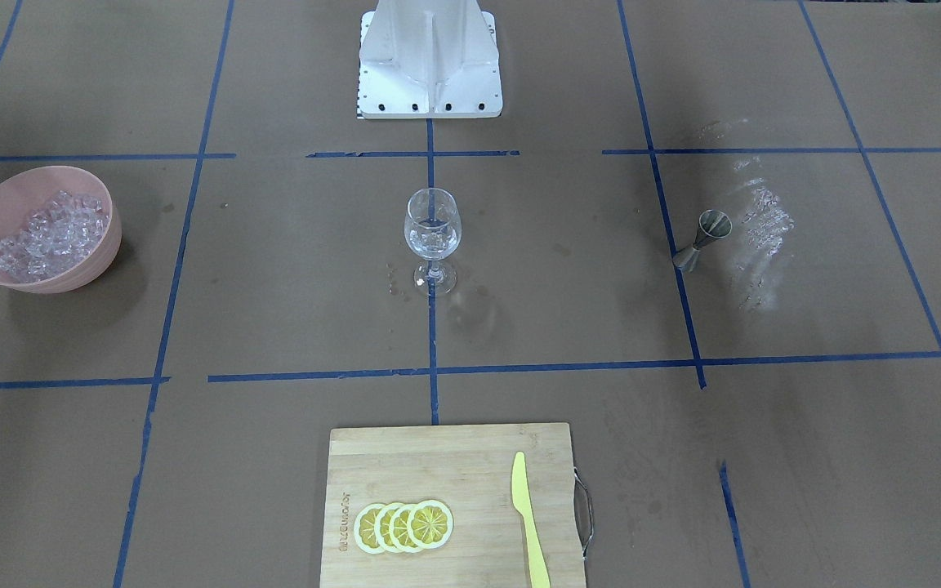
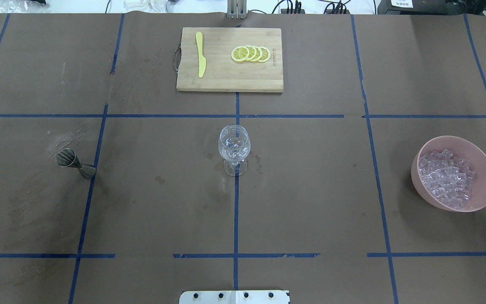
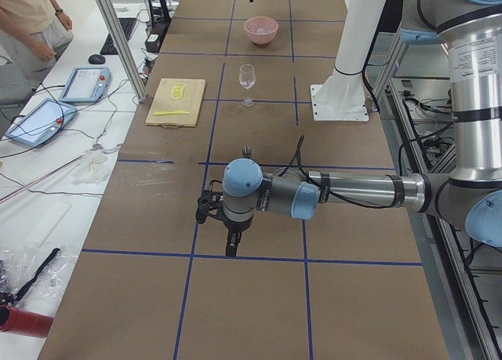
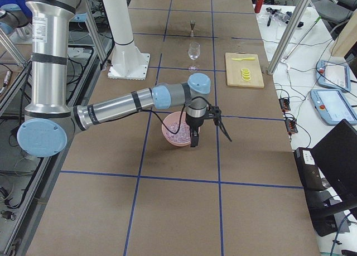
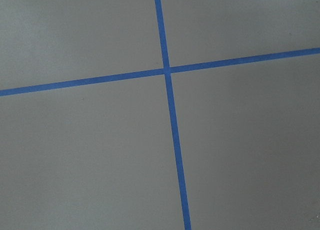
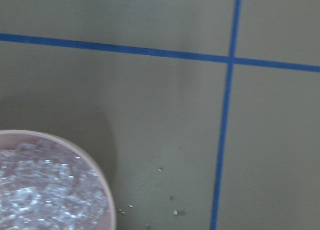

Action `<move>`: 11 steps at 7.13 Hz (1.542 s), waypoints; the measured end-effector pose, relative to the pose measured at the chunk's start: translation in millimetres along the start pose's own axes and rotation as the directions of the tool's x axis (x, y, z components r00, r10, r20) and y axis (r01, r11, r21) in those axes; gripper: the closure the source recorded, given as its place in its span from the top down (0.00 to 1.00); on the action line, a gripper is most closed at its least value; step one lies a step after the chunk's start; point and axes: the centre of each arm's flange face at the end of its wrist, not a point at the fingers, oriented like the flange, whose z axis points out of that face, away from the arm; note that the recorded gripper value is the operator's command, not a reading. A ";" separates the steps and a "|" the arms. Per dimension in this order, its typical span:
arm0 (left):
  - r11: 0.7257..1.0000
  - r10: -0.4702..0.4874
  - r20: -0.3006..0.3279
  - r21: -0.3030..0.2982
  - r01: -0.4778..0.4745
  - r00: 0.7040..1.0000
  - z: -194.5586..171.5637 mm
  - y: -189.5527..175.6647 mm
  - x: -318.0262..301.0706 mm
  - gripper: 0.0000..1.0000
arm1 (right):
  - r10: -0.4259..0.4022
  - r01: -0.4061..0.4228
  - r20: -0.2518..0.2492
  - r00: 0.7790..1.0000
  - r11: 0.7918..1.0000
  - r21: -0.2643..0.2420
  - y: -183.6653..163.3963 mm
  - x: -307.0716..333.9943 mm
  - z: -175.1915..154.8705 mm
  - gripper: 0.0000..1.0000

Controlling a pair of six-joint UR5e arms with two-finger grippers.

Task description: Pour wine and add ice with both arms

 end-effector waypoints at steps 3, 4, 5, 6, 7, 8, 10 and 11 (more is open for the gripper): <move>1.000 0.001 -0.001 0.000 -0.001 1.000 -0.4 2.0 0.8 1.00 | -0.086 0.086 0.004 0.996 0.996 -0.031 30.6 72.3 14.7 1.00; 1.000 0.004 0.000 0.003 -0.004 1.000 -1.2 1.6 1.7 1.00 | -0.096 0.097 0.019 0.995 0.995 -0.034 35.3 77.0 16.2 1.00; 1.000 0.006 0.000 0.004 -0.006 1.000 -1.9 1.5 2.1 1.00 | -0.098 0.099 0.029 0.995 0.994 -0.036 37.5 78.6 17.5 1.00; 1.000 0.005 0.000 0.005 -0.005 1.000 -1.9 1.7 2.0 1.00 | -0.097 0.099 0.033 0.995 0.994 -0.039 39.0 79.7 18.7 1.00; 1.000 0.006 0.000 0.005 -0.006 1.000 -2.0 1.8 2.0 1.00 | -0.095 0.096 0.034 0.995 0.994 -0.043 40.8 80.9 20.2 1.00; 1.000 0.005 0.001 0.005 -0.005 1.000 -2.1 1.8 1.8 1.00 | -0.092 0.093 0.035 0.995 0.995 -0.047 43.0 82.3 21.6 1.00; 1.000 0.003 0.001 0.004 -0.003 1.000 -2.1 2.3 1.4 1.00 | -0.088 0.090 0.034 0.996 0.995 -0.052 46.6 84.3 23.8 1.00; 1.000 0.004 0.001 0.004 -0.004 1.000 -2.0 2.3 1.6 1.00 | -0.088 0.090 0.034 0.996 0.995 -0.053 47.1 84.5 24.2 1.00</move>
